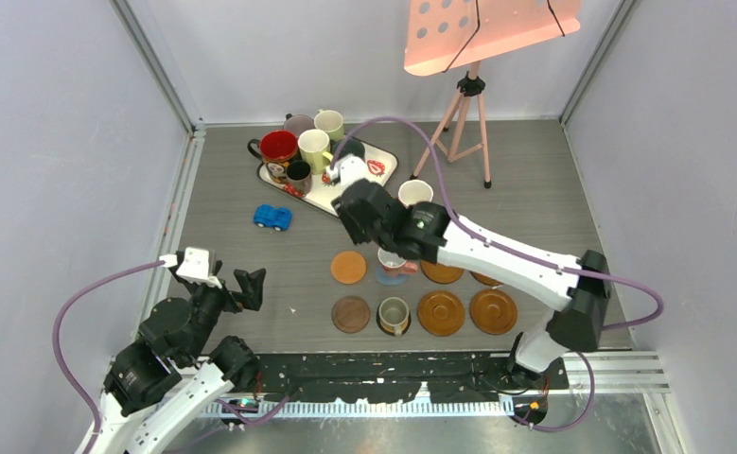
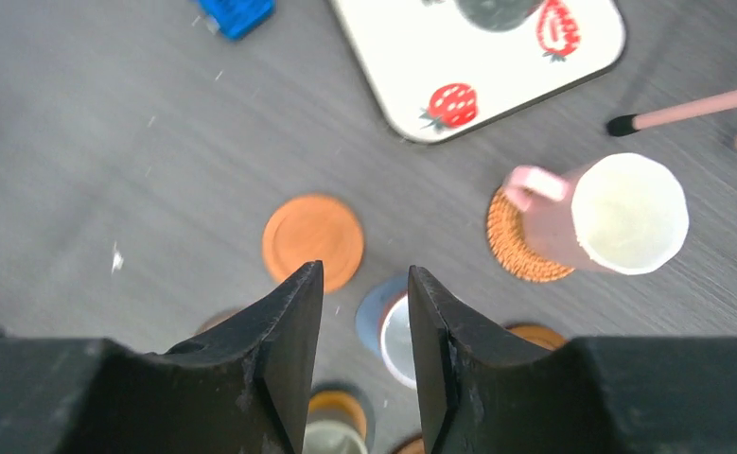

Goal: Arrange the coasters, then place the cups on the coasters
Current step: Place the cup on the coaster, then pick up the cup from the tray.

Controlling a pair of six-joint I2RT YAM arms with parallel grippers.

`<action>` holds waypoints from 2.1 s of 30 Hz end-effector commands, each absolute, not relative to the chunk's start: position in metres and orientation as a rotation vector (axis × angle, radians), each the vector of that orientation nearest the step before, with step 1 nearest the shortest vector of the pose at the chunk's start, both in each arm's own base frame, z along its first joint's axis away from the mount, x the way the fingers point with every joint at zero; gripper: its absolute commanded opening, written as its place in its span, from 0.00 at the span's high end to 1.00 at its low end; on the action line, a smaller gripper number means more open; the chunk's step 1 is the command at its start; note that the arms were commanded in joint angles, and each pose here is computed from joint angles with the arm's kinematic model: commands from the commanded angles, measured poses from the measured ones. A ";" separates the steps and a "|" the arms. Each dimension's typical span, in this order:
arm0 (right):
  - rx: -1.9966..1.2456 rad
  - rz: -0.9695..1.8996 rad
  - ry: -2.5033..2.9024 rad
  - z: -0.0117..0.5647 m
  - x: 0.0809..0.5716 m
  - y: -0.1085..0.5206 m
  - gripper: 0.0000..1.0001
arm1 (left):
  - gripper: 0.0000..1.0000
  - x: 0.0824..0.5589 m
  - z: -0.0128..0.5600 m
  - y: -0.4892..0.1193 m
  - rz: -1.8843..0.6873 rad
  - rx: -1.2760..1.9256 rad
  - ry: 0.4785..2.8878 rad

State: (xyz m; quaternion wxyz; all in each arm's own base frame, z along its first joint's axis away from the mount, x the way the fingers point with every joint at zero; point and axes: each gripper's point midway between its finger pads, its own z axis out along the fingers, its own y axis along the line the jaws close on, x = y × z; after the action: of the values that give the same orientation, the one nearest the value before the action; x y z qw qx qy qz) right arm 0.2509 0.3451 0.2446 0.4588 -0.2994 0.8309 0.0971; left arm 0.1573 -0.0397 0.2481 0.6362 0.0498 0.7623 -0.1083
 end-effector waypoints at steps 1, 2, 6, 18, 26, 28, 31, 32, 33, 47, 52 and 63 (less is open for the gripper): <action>-0.439 0.243 2.029 0.265 0.313 0.355 0.55 | 0.01 0.156 0.257 -0.035 -0.249 0.088 1.723; -0.410 0.213 2.052 0.253 0.328 0.356 0.54 | 0.01 0.156 0.257 -0.035 -0.249 0.087 1.722; -0.287 0.157 2.061 0.241 0.375 0.366 0.53 | 0.01 0.156 0.258 -0.036 -0.262 0.079 1.702; 0.040 0.062 1.964 0.223 0.488 0.370 0.51 | 0.01 0.156 0.259 -0.042 -0.287 0.105 1.691; 0.193 0.036 1.943 0.196 0.527 0.352 0.51 | 0.01 0.154 0.261 -0.041 -0.299 0.098 1.674; 0.218 0.055 1.948 0.189 0.535 0.349 0.51 | 0.01 0.154 0.261 -0.041 -0.302 0.097 1.670; 0.236 0.092 1.951 0.183 0.546 0.346 0.51 | 0.01 0.154 0.261 -0.042 -0.307 0.102 1.670; 0.236 0.112 1.951 0.180 0.550 0.347 0.51 | 0.01 0.155 0.261 -0.042 -0.307 0.104 1.673; 0.237 0.124 1.950 0.180 0.552 0.348 0.51 | 0.01 0.155 0.261 -0.043 -0.305 0.106 1.674; 0.294 0.297 1.974 0.156 0.579 0.358 0.51 | 0.01 0.157 0.257 -0.044 -0.288 0.118 1.696; 0.318 0.318 1.991 0.144 0.580 0.360 0.51 | 0.01 0.158 0.257 -0.044 -0.284 0.117 1.699; 0.295 0.264 2.017 0.134 0.580 0.354 0.53 | 0.01 0.157 0.258 -0.040 -0.277 0.097 1.691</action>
State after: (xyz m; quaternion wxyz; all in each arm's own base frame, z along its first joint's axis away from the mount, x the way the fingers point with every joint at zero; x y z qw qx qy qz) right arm 0.5713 0.3540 0.0976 0.4878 0.1075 0.8608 0.0977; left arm 0.1541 -0.0393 0.2506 0.6437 0.0506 0.7544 -0.1182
